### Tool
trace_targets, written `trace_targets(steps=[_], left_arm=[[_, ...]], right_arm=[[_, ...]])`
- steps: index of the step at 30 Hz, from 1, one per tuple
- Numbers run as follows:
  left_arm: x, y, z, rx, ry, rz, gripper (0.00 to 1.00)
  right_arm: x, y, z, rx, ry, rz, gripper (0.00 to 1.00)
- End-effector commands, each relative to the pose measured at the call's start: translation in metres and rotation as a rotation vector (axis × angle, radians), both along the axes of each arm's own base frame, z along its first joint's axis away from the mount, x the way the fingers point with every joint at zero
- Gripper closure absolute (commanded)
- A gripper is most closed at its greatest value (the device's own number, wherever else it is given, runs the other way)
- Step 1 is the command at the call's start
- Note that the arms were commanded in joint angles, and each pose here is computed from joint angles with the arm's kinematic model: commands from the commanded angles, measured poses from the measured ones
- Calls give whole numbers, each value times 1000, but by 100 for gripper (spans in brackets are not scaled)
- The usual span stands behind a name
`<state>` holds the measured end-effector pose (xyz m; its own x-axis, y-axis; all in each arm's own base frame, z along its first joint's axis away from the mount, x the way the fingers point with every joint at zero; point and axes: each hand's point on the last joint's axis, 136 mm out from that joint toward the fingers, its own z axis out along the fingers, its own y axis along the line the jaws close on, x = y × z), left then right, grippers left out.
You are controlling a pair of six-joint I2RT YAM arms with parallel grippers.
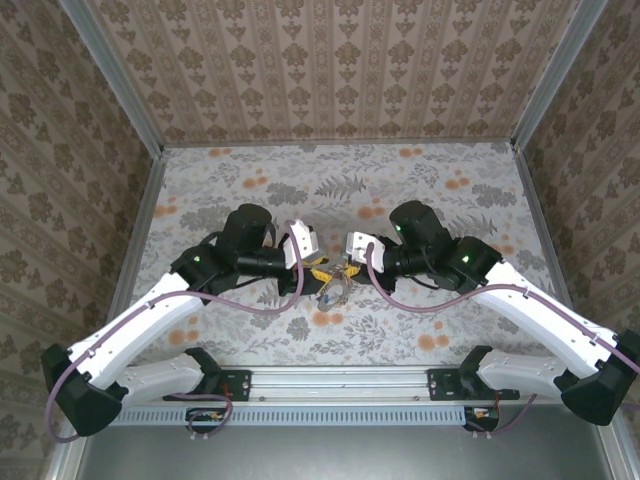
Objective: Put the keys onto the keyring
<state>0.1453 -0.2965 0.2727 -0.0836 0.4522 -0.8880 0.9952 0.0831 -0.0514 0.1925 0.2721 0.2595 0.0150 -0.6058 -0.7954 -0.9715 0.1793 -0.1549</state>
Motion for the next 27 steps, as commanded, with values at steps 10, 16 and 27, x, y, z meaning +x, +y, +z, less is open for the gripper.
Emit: trace_targets(steps=[10,16,27], left_arm=[[-13,-16,14,-52,13,-146,76],[-7,-18,10,-33,7,-128,73],[1,-22,2,29,7,-114,100]], right_arm=[[-8,5,5,26,-21,54,100],[-10,6,6,33,-21,68,100],[-12,7,8,44,-20,73,100]])
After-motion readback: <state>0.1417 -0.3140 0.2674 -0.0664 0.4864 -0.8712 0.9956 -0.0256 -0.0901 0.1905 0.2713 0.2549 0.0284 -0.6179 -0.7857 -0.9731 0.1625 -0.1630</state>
